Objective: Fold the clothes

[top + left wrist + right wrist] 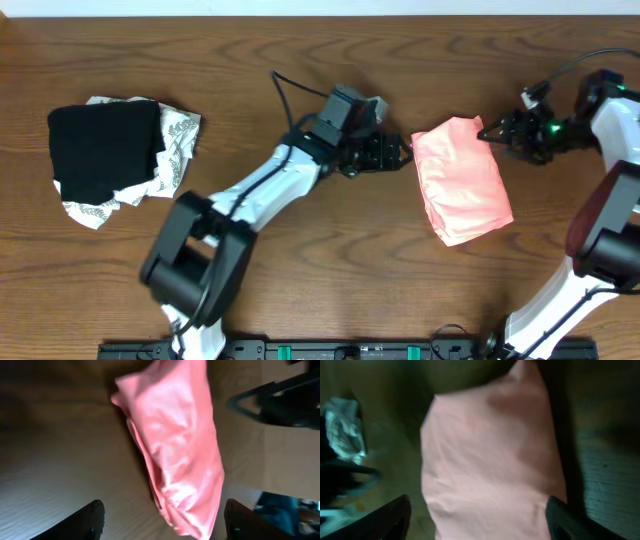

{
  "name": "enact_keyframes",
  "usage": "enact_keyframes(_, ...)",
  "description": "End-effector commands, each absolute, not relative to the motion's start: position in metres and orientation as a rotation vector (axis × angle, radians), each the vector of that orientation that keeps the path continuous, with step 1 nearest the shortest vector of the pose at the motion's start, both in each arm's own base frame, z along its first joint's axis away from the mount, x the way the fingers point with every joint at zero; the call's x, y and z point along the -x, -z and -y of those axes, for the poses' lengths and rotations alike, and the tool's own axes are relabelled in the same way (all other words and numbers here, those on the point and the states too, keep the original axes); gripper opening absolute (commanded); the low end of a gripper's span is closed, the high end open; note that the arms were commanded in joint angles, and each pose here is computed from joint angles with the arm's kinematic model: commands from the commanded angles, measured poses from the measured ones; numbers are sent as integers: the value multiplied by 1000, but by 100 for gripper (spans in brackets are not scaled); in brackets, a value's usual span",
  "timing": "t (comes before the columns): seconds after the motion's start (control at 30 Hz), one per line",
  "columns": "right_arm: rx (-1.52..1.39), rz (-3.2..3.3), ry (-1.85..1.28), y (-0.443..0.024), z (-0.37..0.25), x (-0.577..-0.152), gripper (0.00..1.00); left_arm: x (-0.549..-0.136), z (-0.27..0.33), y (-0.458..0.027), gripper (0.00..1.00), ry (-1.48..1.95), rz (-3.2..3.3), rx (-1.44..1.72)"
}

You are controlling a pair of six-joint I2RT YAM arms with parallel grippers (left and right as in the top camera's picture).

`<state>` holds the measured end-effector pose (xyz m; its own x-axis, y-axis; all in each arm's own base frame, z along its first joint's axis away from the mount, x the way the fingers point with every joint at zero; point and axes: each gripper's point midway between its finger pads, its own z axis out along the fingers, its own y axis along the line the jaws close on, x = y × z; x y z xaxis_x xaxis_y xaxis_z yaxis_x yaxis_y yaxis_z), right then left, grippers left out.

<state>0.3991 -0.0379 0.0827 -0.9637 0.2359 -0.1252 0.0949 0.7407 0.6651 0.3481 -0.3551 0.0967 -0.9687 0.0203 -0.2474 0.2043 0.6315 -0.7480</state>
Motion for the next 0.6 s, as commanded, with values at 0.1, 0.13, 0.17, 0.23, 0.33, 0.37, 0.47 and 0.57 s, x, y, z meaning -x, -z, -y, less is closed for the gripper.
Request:
enact_keyframes(0.1,-324,-2637,-1024,-121,58,-402,91,-330,381,-71,78,1367,-2756,-21)
enact_keyframes(0.13,-353,-2654,-1007,-118,62,-400,91,-328,384,-69,78,1373,-2762,-12)
enact_keyframes(0.17,-375,-2670,-988,-116,64,-398,91,-325,388,-66,78,1377,-2770,-5)
enact_keyframes(0.23,-380,-2684,-976,-114,65,-396,92,-320,397,-60,79,1387,-2779,-8)
enact_keyframes(0.33,-384,-2688,-982,-114,64,-395,91,-315,407,-49,80,1408,-2794,20)
enact_keyframes(0.37,-384,-2688,-983,-114,64,-395,91,-315,409,-43,81,1413,-2803,45)
enact_keyframes(0.47,-386,-2690,-986,-115,64,-394,91,-317,411,-28,82,1427,-2825,121)
enact_keyframes(0.57,-387,-2691,-986,-115,64,-394,90,-320,417,-19,81,1480,-2816,155)
